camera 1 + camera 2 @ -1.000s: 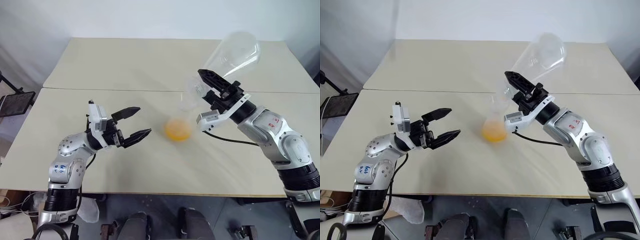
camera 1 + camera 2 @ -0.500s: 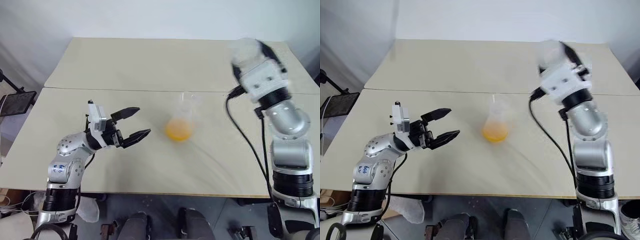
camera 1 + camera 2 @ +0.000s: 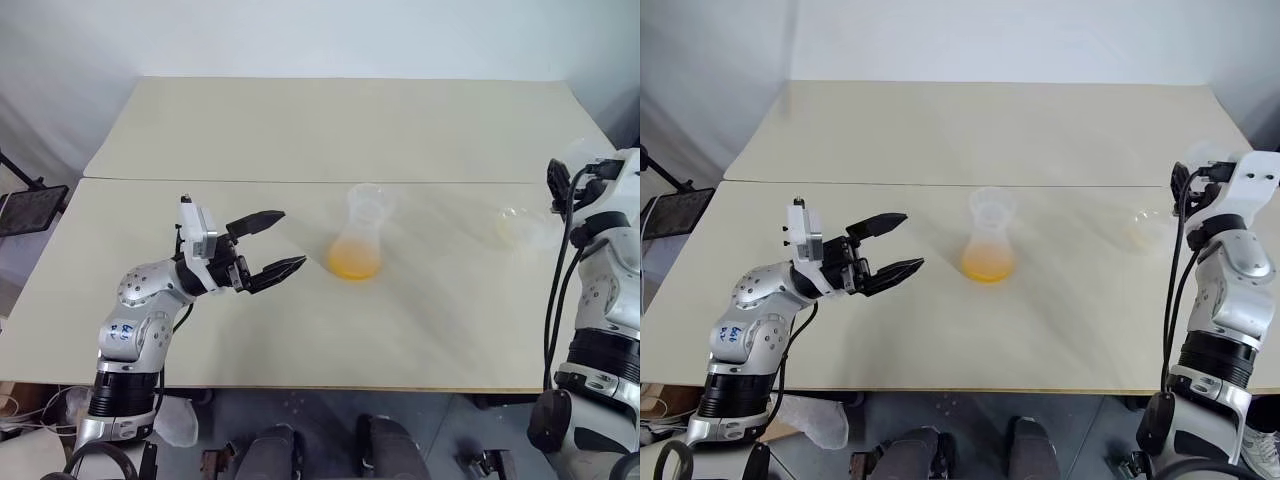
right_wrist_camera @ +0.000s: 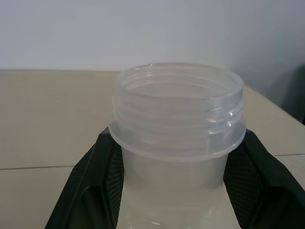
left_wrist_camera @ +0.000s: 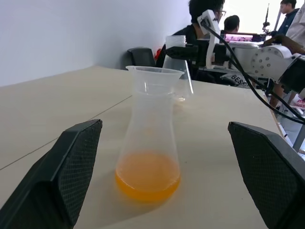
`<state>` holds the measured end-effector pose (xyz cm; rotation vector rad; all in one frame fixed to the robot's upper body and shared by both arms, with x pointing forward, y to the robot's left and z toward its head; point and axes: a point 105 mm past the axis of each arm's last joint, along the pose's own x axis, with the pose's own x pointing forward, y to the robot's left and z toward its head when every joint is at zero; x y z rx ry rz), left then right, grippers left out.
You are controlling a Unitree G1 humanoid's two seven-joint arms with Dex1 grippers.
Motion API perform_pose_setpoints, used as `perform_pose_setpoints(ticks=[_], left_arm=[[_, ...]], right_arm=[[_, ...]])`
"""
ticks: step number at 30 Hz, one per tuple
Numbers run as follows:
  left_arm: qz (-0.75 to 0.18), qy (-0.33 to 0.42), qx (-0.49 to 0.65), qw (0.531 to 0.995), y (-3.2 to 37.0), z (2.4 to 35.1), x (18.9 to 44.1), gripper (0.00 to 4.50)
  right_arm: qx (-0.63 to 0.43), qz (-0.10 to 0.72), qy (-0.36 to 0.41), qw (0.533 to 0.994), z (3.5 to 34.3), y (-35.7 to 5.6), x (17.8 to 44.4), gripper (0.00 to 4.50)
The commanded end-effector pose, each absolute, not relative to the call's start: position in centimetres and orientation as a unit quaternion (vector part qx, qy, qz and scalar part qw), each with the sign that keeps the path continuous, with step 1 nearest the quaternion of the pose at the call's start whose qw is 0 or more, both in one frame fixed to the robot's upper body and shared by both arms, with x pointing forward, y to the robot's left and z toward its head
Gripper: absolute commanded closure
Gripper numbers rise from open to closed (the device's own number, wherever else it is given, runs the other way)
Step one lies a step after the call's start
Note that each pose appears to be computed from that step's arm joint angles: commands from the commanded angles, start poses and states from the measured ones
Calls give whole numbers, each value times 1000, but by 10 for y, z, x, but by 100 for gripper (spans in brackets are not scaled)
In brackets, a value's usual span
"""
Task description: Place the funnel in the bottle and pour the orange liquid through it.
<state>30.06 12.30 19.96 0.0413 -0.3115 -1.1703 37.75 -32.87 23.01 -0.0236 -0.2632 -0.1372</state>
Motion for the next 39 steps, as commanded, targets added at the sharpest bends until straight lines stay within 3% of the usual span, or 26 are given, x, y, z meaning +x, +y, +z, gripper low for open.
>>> perform_pose_setpoints(ticks=[1, 6, 25, 32, 35, 38, 39], left_arm=[[-552, -163, 28, 817, 121, 207, 298, 0], [-547, -162, 28, 821, 124, 206, 297, 0], [-559, -129, 55, 817, 152, 204, 292, 0], [-539, -131, 55, 830, 161, 203, 288, 0], [-539, -119, 57, 832, 163, 198, 283, 0], [-530, -104, 53, 840, 170, 197, 281, 0], [-529, -99, 55, 841, 172, 196, 280, 0]], right_arm=[[-1, -57, -167, 984, 243, -333, 372, 173], [-15, -25, -168, 985, 242, -326, 369, 2], [-76, 27, -223, 971, 276, -338, 322, 2], [-112, 26, -289, 951, 309, -348, 301, 2], [-122, 78, -298, 943, 322, -334, 299, 2], [-132, 215, -285, 925, 320, -286, 292, 2], [-140, 271, -253, 918, 306, -267, 289, 2]])
